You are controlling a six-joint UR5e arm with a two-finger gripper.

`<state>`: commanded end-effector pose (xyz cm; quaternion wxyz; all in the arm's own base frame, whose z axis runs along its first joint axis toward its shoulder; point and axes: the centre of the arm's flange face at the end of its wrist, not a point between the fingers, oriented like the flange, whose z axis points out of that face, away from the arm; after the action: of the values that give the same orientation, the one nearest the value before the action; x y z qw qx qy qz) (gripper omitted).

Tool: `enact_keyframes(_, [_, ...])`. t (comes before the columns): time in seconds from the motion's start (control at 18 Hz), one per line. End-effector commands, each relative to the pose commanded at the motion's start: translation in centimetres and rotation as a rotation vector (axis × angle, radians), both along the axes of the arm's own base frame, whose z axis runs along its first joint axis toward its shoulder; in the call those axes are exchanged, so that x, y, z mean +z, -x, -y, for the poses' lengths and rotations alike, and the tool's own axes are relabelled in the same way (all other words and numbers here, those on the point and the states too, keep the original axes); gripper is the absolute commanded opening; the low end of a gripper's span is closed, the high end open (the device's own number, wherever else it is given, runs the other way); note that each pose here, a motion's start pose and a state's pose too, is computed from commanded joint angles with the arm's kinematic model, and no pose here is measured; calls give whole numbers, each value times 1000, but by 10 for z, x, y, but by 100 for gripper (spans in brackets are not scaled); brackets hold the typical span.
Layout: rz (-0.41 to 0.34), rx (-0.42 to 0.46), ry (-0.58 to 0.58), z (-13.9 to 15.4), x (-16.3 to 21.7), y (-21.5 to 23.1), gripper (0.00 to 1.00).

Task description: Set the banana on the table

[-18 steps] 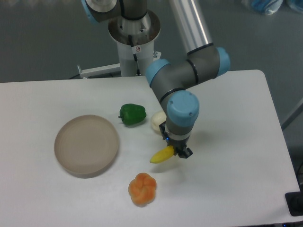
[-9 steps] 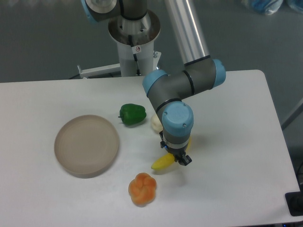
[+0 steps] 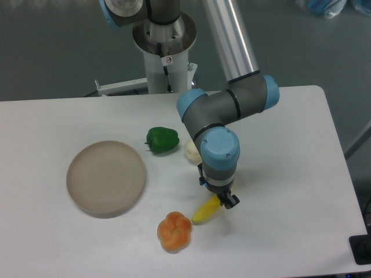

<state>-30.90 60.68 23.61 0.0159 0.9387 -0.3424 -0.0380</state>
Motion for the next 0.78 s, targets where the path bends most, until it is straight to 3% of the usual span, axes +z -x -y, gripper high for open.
enact_keyframes(0.28, [-35, 32, -47, 4, 32, 45, 100])
enact_keyframes(0.44, [-33, -12, -34, 21, 40, 77, 100])
enact_keyframes(0.78, [-25, -12, -35, 57, 53, 144, 100])
